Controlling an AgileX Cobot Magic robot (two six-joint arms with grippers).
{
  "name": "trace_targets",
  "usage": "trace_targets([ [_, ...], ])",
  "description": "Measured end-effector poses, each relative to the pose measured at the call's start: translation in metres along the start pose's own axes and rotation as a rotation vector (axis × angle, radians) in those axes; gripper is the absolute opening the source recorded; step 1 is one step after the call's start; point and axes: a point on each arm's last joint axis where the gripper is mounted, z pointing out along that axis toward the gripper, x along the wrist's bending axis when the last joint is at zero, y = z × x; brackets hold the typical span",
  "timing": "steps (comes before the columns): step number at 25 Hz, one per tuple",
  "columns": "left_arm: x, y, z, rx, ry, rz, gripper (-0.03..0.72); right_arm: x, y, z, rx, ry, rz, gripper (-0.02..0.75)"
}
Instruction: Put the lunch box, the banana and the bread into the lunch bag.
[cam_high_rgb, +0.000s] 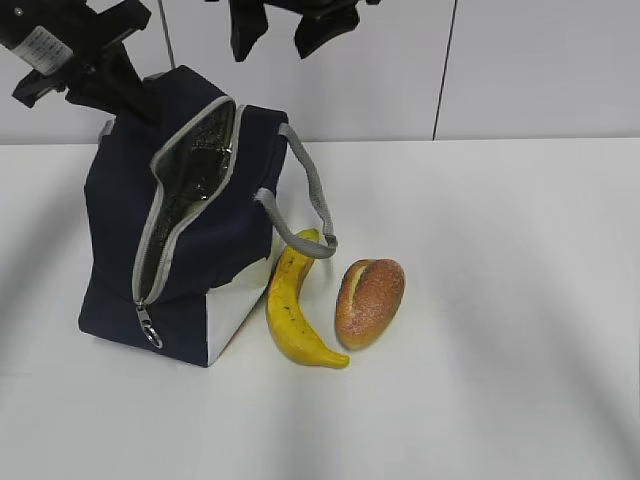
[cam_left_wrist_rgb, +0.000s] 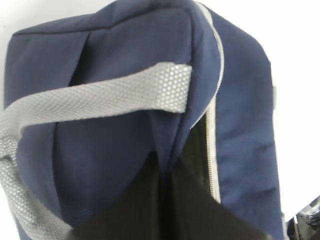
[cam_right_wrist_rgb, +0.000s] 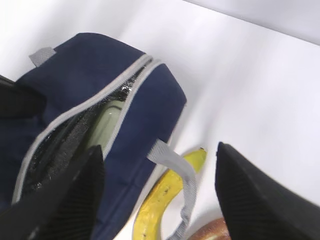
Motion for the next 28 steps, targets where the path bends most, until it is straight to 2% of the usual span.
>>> trace_targets([
  [3, 0.004, -0.001, 0.0, 0.008, 0.041, 0.015, -0.003, -0.005, -0.001, -0.02, -0.016, -0.042, -0.014, 0.513],
  [7, 0.007, -0.001, 0.0, 0.015, 0.077, 0.027, -0.003, -0.007, -0.011, -0.037, 0.01, -0.054, -0.03, 0.513],
  [14, 0.009, -0.001, -0.001, 0.018, 0.095, 0.034, -0.003, -0.012, -0.057, -0.033, 0.195, -0.065, -0.051, 0.512],
  [22, 0.009, -0.002, -0.001, 0.019, 0.099, 0.035, -0.003, -0.009, -0.113, -0.035, 0.359, 0.025, -0.045, 0.512],
  [28, 0.009, -0.002, -0.001, 0.019, 0.099, 0.035, -0.003, -0.005, -0.138, -0.006, 0.337, 0.111, 0.01, 0.512],
])
